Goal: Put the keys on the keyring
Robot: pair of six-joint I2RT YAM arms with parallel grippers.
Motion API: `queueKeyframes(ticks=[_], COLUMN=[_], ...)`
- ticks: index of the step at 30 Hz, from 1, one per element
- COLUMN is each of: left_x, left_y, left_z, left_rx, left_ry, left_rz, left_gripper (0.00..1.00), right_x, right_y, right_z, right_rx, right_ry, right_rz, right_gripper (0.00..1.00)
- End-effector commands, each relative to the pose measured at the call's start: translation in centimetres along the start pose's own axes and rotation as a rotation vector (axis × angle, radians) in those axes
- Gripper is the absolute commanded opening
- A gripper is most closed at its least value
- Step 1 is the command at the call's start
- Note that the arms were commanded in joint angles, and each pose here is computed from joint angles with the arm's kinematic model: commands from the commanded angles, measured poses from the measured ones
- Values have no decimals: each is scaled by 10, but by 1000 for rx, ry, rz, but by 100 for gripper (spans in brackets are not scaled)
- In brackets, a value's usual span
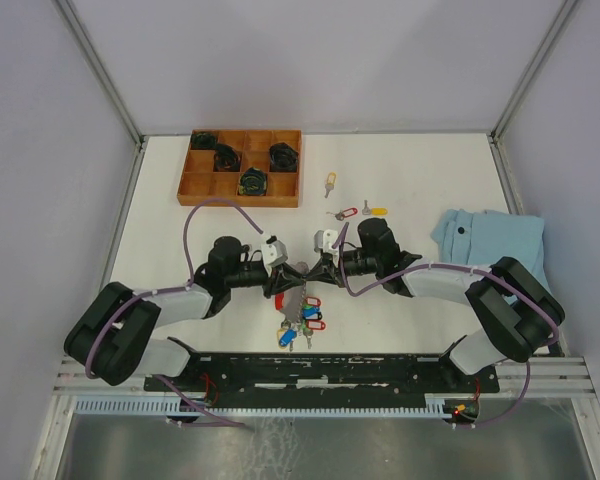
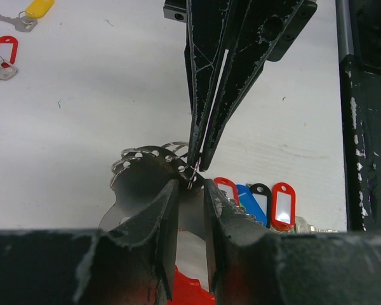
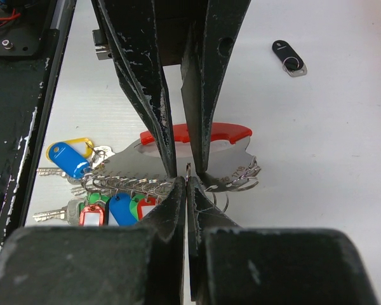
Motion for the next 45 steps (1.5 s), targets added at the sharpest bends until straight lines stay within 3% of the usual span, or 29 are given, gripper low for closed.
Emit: queueKeyframes(ticks=[1, 19, 25, 35, 45], left_x=[20, 23, 21, 16, 16], left_y=[12, 11, 11, 21, 29], left_z=[-5, -6, -7, 0, 6], left_rx=[8, -3, -7, 76, 140], left_ry=[-60, -77, -67, 9, 49], left_rz=[-39, -28, -14, 27, 39], left_gripper=[28, 21, 4, 3, 3], right_x=[27, 27, 28, 37, 16], right_y=[8, 10, 6, -22, -34], right_z=[3, 2, 4, 24, 22], right_rx=[37, 52, 19, -239, -304], right_ry=[-81, -81, -83, -102, -51], right_rz=[62, 52, 49, 19, -99], right_gripper=[1, 1, 2, 42, 54])
Point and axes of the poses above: each gripper's point midway between its finger pads, its own z axis back along the fingers, its own y axis along the line the jaws close on, x = y × z, the point moved 1 cm from there along z, back along the fingers, and after that the axes turned 15 degrees about -z, right-handed, at the moved point
